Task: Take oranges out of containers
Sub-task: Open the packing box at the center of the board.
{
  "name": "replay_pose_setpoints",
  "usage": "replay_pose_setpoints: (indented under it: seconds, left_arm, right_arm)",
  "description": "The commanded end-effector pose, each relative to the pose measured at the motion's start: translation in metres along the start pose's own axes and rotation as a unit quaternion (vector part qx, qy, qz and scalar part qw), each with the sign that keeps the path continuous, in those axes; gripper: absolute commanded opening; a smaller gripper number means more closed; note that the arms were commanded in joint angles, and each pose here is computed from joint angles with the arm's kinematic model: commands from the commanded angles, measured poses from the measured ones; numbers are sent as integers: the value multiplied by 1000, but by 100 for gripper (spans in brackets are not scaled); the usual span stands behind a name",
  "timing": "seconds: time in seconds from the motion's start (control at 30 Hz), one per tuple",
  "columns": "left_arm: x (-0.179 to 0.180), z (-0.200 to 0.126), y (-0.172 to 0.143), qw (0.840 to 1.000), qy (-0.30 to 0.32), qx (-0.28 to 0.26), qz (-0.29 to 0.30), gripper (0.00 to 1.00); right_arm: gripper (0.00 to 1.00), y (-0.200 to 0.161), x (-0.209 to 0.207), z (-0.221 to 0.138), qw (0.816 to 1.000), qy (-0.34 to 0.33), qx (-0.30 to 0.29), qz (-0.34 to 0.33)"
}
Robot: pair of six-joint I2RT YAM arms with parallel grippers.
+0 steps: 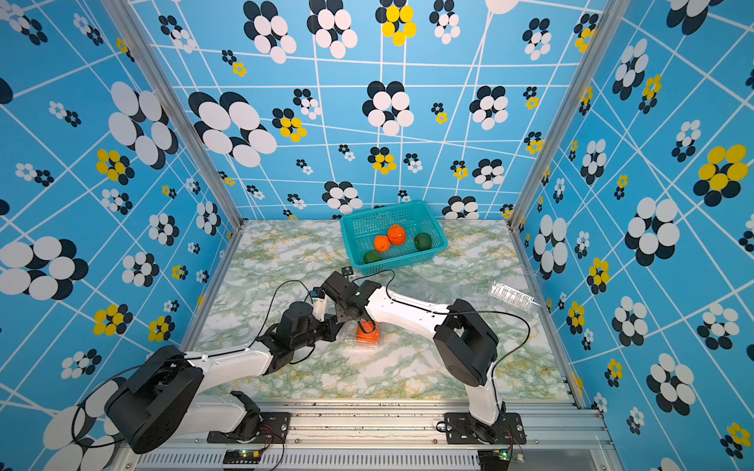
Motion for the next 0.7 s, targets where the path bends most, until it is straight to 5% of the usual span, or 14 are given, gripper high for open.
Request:
replay_pose_setpoints:
  seconds: [0.0,0.17,0.67]
  left_arm:
    - [-28,-3,21,993,-97,-61,27,0]
    - [-35,-8,21,986,-146,-77,39,0]
    - [-46,-44,30,973,-166,-145,68,0]
  right_arm:
    - [40,-22,13,21,998,35,48,6]
    - [40,-24,14,19,998,49,43,16]
    - [41,-24,0,-3,999,38,22,27]
Point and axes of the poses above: each gripper's point midway between its finger pads, its own z axis out along the fingers, its own x axis along the line the jaws close on, y = z × x, the point moved 8 cm from there along -z, back along the fingers, and after that the axes turned 11 degrees about -z, right-handed, at the moved point
